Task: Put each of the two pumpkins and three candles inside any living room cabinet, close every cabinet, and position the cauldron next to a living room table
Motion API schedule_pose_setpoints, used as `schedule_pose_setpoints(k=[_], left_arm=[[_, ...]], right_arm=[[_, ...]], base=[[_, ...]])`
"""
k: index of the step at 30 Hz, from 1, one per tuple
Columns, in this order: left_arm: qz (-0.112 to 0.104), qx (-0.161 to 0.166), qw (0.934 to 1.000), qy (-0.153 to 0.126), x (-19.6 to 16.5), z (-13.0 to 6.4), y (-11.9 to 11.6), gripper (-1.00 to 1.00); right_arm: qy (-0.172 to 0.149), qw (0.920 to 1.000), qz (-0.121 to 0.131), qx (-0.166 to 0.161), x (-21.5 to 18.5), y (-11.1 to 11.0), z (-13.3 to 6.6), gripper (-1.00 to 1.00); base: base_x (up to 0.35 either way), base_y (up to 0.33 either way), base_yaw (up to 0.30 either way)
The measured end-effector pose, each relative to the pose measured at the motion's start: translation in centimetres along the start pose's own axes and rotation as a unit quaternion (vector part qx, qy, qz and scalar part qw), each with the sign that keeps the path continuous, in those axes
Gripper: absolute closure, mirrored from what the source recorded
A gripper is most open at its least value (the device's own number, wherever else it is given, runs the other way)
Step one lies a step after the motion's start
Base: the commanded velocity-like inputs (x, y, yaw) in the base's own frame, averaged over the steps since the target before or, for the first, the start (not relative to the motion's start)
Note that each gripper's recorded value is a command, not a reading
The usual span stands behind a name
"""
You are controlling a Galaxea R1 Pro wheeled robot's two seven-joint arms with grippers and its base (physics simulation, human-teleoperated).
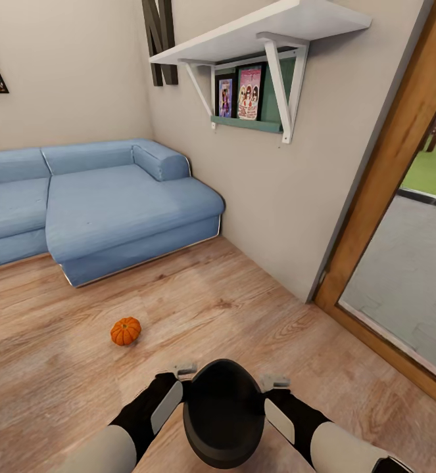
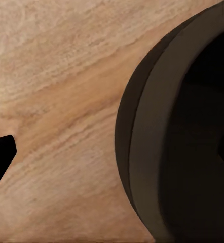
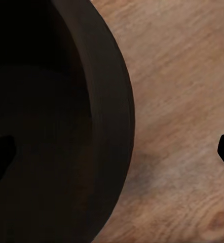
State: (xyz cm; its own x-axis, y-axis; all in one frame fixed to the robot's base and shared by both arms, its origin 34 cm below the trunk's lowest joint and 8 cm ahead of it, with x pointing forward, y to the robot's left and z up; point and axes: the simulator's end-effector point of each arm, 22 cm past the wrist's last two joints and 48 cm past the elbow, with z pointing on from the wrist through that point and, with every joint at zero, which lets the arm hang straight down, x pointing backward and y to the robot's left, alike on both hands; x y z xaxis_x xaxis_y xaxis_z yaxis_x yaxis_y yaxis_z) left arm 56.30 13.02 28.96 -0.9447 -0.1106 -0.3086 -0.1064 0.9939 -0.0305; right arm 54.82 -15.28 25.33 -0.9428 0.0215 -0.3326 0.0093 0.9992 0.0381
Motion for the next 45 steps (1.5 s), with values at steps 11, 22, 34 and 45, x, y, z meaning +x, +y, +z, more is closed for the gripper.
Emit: schedule_pose_setpoints(k=[11,22,34,45], left_arm=[[-0.001,-0.006,0.9997,-0.023,0.3,0.6,-0.3,-1.0],[-0.003,-0.007,0.9997,-0.025,0.3,0.8,-0.1,-1.0],[-0.009,-0.005,0.9994,-0.034,1.2,1.9,0.0,-1.0],[-0.005,0.025,0.999,-0.037,2.3,2.9,-1.6,-1.0]], right_arm=[[-0.001,1.0,0.0,0.0,0.0,0.0,0.0,-1.0],[-0.001,1.0,0.0,0.0,0.1,0.0,0.2,-1.0],[-0.002,1.0,-0.001,0.0,0.4,0.0,0.8,-1.0],[-0.002,1.0,-0.003,0.0,1.0,0.0,1.5,-1.0]], base=[[0.0,0.0,0.0],[0.0,0.0,0.0],[0.0,0.0,0.0],[0.0,0.0,0.0]])
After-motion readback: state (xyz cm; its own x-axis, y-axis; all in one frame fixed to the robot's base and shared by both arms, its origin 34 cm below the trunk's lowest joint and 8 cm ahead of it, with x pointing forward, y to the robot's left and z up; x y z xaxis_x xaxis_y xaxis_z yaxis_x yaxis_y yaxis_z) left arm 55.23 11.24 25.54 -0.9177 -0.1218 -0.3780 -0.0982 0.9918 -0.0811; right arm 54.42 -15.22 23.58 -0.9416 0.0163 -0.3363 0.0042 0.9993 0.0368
